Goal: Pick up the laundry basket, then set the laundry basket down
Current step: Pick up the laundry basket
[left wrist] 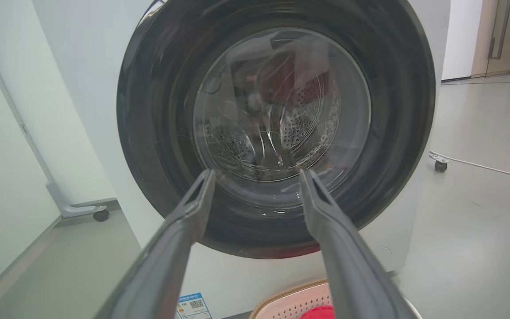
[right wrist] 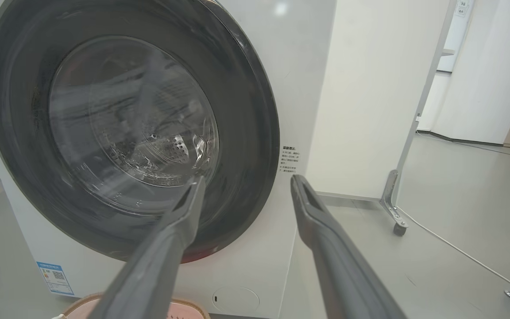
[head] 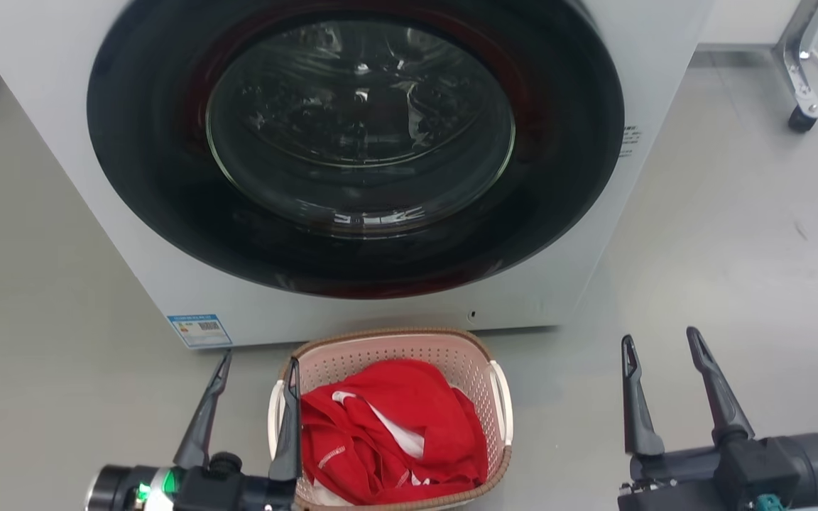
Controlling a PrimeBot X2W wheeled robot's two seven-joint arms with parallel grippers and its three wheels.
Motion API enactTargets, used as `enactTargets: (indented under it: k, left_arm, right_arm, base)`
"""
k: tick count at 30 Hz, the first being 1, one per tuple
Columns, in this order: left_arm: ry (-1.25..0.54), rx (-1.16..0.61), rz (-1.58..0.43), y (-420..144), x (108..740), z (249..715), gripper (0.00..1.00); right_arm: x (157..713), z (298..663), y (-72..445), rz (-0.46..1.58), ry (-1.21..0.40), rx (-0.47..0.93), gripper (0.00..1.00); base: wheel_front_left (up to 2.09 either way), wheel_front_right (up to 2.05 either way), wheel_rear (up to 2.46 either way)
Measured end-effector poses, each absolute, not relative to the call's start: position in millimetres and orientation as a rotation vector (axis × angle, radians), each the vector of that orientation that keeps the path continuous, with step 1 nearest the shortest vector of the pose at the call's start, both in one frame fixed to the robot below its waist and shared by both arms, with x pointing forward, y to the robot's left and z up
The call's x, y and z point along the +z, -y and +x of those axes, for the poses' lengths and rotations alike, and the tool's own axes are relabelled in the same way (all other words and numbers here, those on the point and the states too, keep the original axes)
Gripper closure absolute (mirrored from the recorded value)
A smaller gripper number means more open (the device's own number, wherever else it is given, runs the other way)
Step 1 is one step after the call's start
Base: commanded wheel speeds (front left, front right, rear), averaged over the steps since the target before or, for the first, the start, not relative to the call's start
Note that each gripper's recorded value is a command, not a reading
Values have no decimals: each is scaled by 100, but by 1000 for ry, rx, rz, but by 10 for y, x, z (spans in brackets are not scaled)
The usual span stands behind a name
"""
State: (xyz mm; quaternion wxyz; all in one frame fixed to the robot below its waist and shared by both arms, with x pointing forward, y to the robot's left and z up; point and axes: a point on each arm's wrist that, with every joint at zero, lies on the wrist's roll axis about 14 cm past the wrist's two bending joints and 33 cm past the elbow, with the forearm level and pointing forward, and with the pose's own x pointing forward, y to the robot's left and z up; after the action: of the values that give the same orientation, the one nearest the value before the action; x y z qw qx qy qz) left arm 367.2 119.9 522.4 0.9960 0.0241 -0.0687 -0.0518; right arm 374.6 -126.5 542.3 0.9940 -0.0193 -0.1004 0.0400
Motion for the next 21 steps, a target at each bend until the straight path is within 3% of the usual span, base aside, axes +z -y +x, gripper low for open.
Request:
enactTargets:
  k: [10,21]
  left_arm:
    - [91,-101,11,-1198,5038,4117,0]
    - [-77,-114,-7,-1135,4388,4647,0]
  right_arm:
    - [5161,4212,1405,-60,137,63,0]
    - [4503,4828,1248,-24,-23,133,0]
  base:
    - [0,0,0]
    - [0,0,0]
